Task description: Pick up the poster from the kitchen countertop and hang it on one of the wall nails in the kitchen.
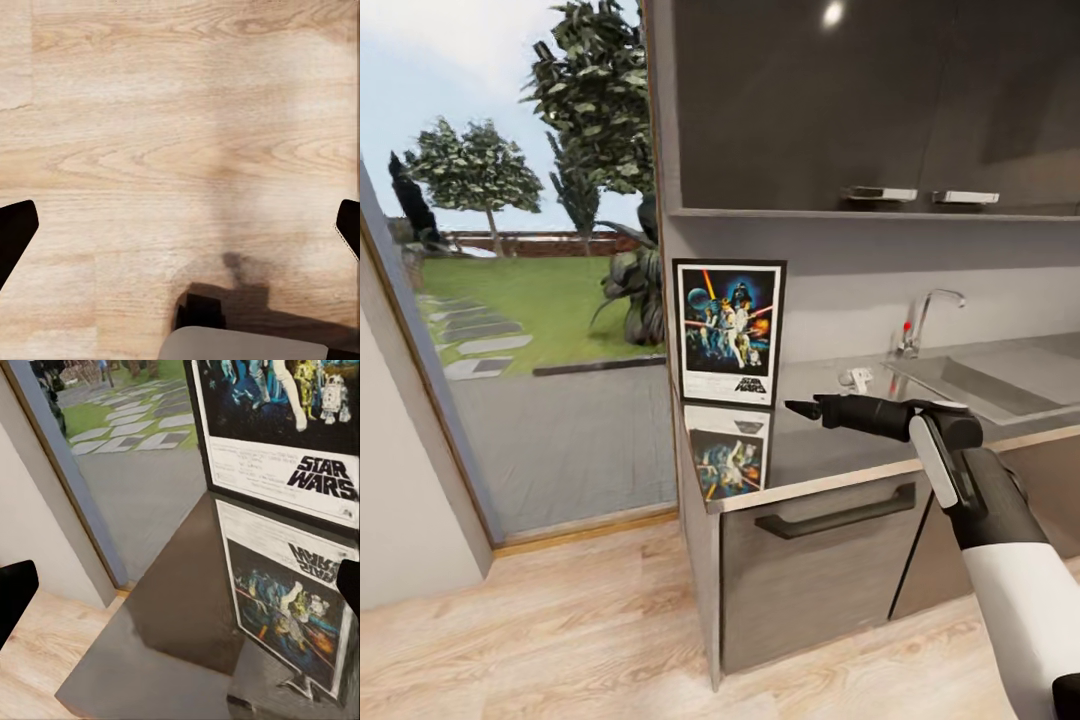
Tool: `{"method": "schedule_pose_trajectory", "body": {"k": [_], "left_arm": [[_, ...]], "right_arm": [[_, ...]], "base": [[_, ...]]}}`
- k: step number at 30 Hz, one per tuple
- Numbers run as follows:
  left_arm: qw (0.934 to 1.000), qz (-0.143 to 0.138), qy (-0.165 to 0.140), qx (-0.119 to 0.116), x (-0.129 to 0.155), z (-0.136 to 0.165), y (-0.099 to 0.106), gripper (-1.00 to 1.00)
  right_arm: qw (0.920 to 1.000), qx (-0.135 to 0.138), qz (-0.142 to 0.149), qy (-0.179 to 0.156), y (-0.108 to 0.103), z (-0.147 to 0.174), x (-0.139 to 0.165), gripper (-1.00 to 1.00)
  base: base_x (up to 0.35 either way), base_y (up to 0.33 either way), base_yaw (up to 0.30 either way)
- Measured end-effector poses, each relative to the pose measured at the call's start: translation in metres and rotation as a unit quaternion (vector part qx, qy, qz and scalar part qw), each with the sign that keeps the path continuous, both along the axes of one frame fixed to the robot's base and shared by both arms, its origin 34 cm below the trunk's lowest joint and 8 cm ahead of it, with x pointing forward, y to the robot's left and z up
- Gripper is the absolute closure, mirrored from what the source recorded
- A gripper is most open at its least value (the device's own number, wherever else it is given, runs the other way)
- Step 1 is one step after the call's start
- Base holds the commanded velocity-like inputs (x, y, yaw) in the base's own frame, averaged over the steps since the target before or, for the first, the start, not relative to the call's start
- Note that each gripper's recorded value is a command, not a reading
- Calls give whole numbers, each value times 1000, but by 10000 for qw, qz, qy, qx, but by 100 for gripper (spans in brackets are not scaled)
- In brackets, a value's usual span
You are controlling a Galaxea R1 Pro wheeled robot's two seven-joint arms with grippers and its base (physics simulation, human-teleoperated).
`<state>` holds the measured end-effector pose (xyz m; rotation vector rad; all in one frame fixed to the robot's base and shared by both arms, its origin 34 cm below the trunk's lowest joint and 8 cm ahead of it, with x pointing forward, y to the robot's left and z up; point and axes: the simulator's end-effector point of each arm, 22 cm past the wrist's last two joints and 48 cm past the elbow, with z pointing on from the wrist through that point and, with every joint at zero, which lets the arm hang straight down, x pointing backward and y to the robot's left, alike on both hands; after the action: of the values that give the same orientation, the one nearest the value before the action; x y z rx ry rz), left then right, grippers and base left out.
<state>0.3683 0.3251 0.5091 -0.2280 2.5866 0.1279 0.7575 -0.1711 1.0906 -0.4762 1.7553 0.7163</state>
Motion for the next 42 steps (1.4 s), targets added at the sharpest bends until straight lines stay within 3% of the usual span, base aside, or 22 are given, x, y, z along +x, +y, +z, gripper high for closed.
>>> {"method": "schedule_pose_trajectory", "body": {"k": [12,42], "left_arm": [[10000,2,-7,2,1,0,0,-100],[10000,4,-13,8,1,1,1,-100]], "right_arm": [[9997,92,209,-31,3,-10,-1,-100],[9997,105,203,103,2,-21,0,-100]], "base": [[147,-116,0],[210,16,0]]}}
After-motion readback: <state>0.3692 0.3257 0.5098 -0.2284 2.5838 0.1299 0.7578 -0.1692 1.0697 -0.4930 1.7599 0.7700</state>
